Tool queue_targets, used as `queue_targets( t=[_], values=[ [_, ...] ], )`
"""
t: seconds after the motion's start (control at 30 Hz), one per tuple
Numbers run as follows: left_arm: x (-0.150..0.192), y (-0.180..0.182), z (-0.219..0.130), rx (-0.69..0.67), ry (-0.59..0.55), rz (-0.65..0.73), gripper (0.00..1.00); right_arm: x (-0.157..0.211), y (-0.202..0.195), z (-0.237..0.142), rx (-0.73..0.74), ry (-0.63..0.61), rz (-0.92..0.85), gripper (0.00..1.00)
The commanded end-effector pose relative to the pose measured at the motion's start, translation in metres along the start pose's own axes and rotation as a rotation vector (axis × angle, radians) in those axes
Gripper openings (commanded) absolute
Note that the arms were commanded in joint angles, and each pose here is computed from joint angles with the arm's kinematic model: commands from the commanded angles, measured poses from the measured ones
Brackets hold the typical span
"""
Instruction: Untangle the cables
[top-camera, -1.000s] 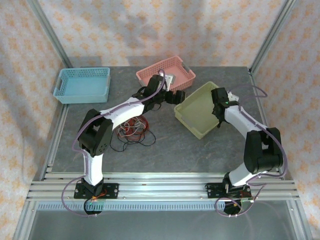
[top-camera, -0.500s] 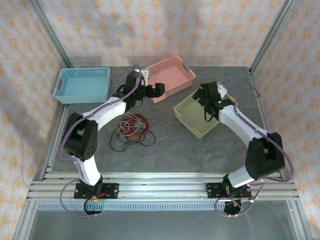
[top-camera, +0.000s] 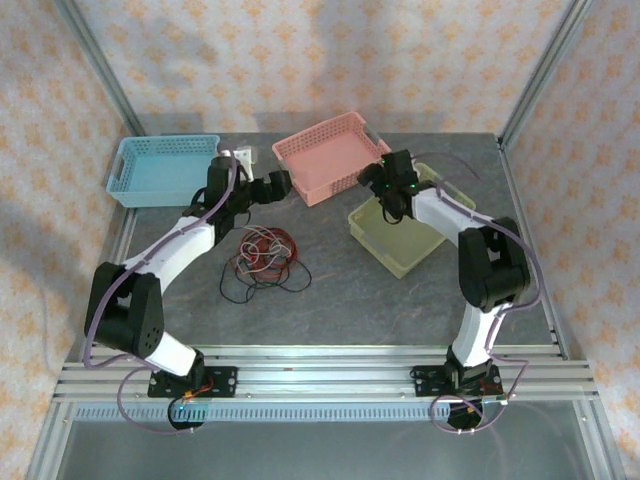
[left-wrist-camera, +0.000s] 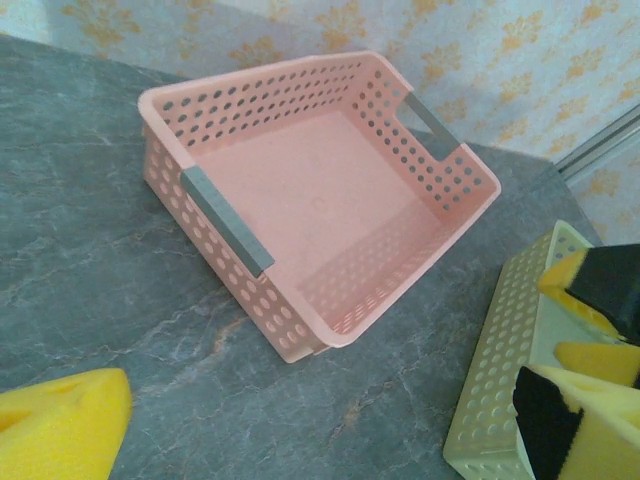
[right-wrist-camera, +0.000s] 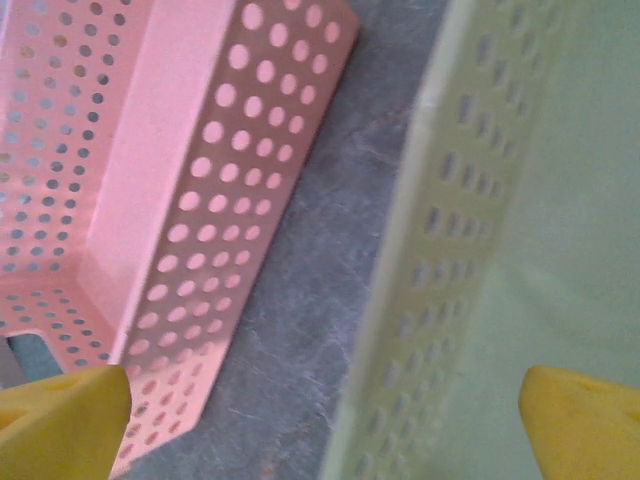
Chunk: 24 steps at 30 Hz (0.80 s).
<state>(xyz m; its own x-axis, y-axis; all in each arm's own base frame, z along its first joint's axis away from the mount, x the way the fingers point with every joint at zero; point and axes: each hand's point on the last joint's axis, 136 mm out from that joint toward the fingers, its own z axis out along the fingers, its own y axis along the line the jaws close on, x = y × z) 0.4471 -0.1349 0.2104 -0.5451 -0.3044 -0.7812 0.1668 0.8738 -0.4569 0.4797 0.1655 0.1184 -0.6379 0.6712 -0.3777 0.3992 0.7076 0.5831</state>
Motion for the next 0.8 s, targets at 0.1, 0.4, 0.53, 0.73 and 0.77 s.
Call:
queue_targets(
  t=[0.1,0.4,0.53,0.73,0.77],
  values=[
    [-0.004,0.01,-0.017,0.008,-0.032,-0.023,0.99,0.004,0.033,0.024,-0.049,0.041,-0.01,1.0],
    [-0.012,0.051,-0.047,-0.037,-0.096,-0.104,0.99,0.004,0.058,0.052,0.02,0.028,-0.057,1.0],
    [-0.01,0.055,-0.053,-0.041,-0.099,-0.106,0.99,-0.002,0.054,0.064,0.126,-0.005,-0.081,1.0],
    [-0.006,0.058,-0.055,-0.046,-0.093,-0.113,0.99,-0.01,0.051,0.078,0.226,-0.031,-0.125,0.95],
    [-0.006,0.058,-0.054,-0.046,-0.094,-0.113,0.99,-0.011,0.051,0.08,0.233,-0.034,-0.129,0.92]
  ],
)
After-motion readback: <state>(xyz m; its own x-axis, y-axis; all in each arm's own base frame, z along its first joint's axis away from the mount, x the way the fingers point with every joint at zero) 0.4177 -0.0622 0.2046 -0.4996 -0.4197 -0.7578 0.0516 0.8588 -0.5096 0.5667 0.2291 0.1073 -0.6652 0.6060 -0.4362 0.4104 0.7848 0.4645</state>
